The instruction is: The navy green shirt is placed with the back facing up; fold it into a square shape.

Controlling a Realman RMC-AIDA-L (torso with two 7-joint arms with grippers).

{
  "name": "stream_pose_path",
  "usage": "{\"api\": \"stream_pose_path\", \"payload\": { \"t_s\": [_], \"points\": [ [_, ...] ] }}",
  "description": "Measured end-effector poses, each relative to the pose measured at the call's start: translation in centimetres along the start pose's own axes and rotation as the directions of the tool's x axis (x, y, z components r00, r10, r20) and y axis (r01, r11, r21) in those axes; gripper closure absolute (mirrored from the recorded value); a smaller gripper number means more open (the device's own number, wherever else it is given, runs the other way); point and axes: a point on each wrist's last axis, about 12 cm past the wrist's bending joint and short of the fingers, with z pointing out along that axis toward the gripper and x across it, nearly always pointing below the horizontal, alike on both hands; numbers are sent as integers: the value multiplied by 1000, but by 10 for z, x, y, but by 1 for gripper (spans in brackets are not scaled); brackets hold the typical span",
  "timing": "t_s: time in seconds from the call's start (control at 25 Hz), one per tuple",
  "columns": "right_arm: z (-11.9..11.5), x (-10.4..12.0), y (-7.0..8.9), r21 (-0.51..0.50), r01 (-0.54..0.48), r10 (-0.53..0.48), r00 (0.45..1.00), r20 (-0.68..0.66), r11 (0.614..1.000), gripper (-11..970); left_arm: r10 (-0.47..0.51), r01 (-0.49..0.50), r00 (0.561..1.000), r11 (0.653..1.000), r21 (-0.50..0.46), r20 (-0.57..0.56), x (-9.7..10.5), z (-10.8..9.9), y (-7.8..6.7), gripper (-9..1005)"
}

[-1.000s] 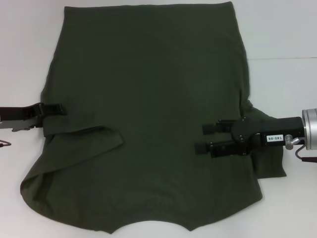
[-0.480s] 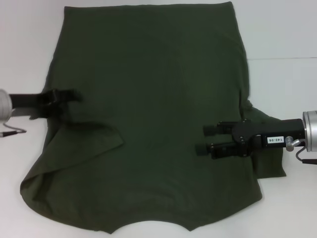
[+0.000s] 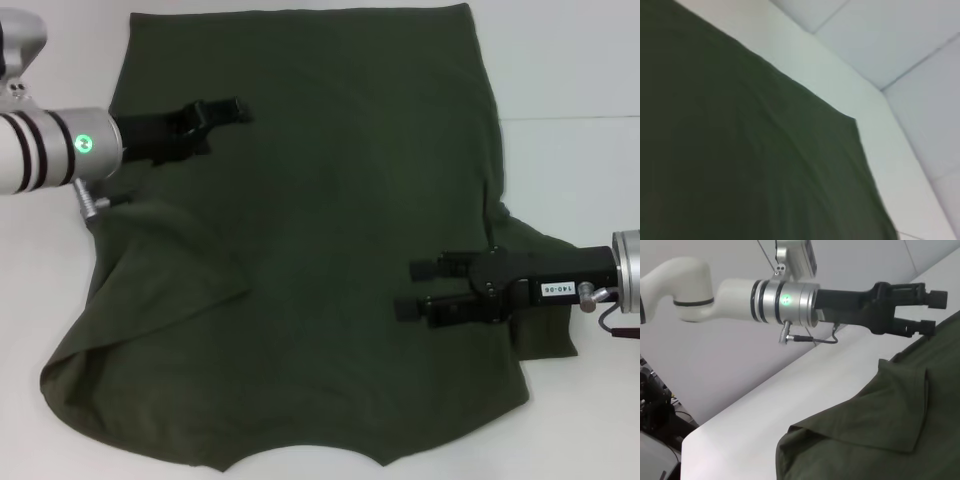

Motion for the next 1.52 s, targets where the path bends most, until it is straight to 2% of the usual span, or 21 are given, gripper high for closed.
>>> {"api": "stream_pose_path", "payload": {
  "t_s": [0.12,0.28,0.4,0.52,0.6,0.64,0.68,0.72,0.76,0.8,0.88,1.04,1.12,1.36,1.52],
  "points": [
    [-2,2,0,5,-4,4,1000,0,1000,77,45,-44,999,997,61,-2,-1,-13,2,104],
    [-9,2,-2,22,-8,7,1000,14,1000,78,97,-103,994,982,161,48,5,-45,20,104],
    [-16,-1,-5,45,-11,9,999,45,999,80,148,-166,985,957,236,93,16,-71,34,104],
    [-24,-7,-8,66,-51,45,995,87,997,81,264,-295,955,899,323,134,36,-93,41,104],
    [-29,-13,-11,78,-94,85,991,108,993,82,348,-387,922,840,382,169,52,-104,42,104],
    [-31,-17,-12,82,-118,109,988,114,990,82,366,-408,913,823,396,181,57,-107,42,104],
    [-34,-21,-13,84,-151,141,983,120,985,83,398,-450,893,784,427,210,66,-113,41,104],
    [-37,-26,-15,86,-182,171,978,123,980,83,413,-469,883,768,435,223,71,-116,42,104],
    [-39,-30,-16,85,-224,213,969,124,971,84,413,-469,883,768,435,223,71,-116,42,104],
    [-43,-36,-17,87,-265,254,959,123,960,84,442,-507,862,740,441,249,79,-122,44,104],
    [-50,-43,-20,97,-367,358,928,106,925,85,469,-543,840,716,439,273,87,-128,47,104],
    [-64,-50,-28,189,-552,552,832,57,812,87,493,-581,814,687,435,309,94,-134,49,104],
    [-68,-50,-30,239,-601,613,790,31,762,88,498,-595,804,671,443,325,96,-137,49,104],
    [-76,-38,-33,361,-646,704,709,-45,673,90,509,-613,790,646,455,341,98,-139,47,105],
    [-86,-26,-36,417,-652,729,683,-41,634,92,526,-632,775,632,448,350,100,-139,47,105]
  ]
}}
